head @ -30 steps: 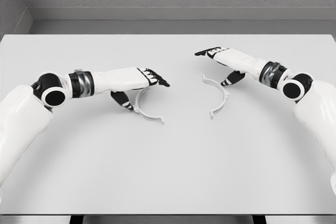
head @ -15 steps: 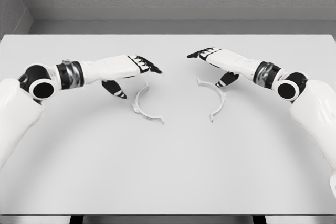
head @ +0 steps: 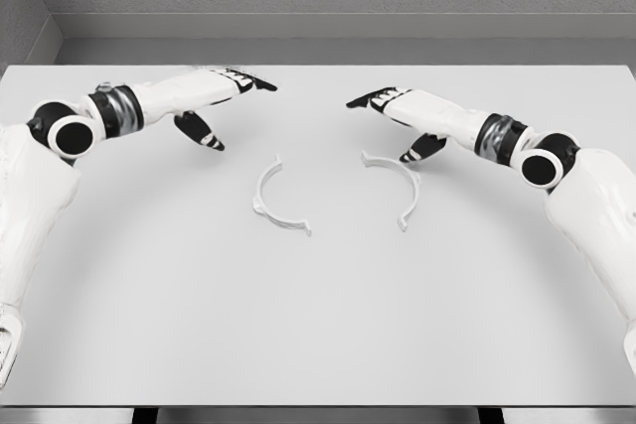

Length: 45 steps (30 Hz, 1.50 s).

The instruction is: Assemble PVC drainage pipe clamps

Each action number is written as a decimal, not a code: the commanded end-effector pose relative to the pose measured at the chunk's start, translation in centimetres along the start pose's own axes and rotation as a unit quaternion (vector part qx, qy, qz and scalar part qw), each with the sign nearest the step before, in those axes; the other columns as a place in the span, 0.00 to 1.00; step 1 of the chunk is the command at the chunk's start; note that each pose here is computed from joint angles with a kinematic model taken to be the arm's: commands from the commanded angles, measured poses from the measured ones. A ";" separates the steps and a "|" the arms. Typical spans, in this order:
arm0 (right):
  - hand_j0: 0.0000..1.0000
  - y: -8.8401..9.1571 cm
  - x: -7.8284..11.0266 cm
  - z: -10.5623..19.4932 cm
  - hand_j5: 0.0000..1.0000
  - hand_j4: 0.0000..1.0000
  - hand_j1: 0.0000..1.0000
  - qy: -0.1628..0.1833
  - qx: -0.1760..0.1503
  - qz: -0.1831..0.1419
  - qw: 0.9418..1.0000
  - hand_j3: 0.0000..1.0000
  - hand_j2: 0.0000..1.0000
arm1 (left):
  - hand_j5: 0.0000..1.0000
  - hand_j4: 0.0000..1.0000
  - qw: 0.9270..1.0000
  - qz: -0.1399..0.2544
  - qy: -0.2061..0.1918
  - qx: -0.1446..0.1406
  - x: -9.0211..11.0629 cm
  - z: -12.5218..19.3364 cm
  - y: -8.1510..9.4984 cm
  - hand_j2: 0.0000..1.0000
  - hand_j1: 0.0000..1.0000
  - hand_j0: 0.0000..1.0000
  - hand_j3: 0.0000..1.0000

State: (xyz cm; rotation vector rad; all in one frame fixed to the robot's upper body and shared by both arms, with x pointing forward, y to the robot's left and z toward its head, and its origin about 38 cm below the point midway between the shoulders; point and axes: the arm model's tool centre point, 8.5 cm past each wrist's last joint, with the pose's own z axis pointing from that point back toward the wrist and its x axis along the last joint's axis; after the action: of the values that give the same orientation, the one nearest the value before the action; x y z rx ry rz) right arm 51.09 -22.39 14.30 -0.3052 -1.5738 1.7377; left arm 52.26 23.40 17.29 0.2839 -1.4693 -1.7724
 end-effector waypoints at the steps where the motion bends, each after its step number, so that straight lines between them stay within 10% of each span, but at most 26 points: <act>1: 1.00 -0.8 -0.5 0.5 1.00 1.00 1.00 0.007 -0.018 -0.008 1.000 1.00 1.00 | 1.00 1.00 1.000 0.020 0.004 -0.018 0.0 -1.4 -1.8 1.00 1.00 1.00 1.00; 11: 1.00 -2.3 -4.3 7.3 1.00 1.00 1.00 0.066 -0.033 0.009 0.997 1.00 1.00 | 1.00 1.00 0.999 0.020 -0.018 -0.031 1.8 -3.3 -2.7 1.00 1.00 1.00 1.00; 17: 1.00 -1.5 -1.6 9.8 1.00 1.00 1.00 0.032 -0.014 0.057 0.998 1.00 1.00 | 1.00 1.00 0.998 0.016 -0.033 -0.042 3.0 -4.6 -3.3 1.00 1.00 1.00 1.00; 39: 1.00 -0.7 -2.8 12.0 1.00 1.00 1.00 0.058 -0.027 0.040 0.997 1.00 1.00 | 1.00 1.00 0.998 0.007 -0.048 -0.044 4.2 -5.4 -2.9 1.00 1.00 1.00 1.00; 45: 1.00 -0.2 -2.8 12.2 1.00 1.00 1.00 0.060 -0.022 0.037 0.997 1.00 1.00 | 1.00 1.00 0.996 0.044 -0.070 0.029 2.3 -0.7 0.9 1.00 1.00 1.00 1.00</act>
State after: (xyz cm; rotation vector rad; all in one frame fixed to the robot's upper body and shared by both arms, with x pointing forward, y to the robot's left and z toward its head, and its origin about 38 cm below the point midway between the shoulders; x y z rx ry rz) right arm 45.25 -33.33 15.80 -0.4796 -1.5237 1.7168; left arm 50.94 19.91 14.88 0.1046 -1.5115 -1.7533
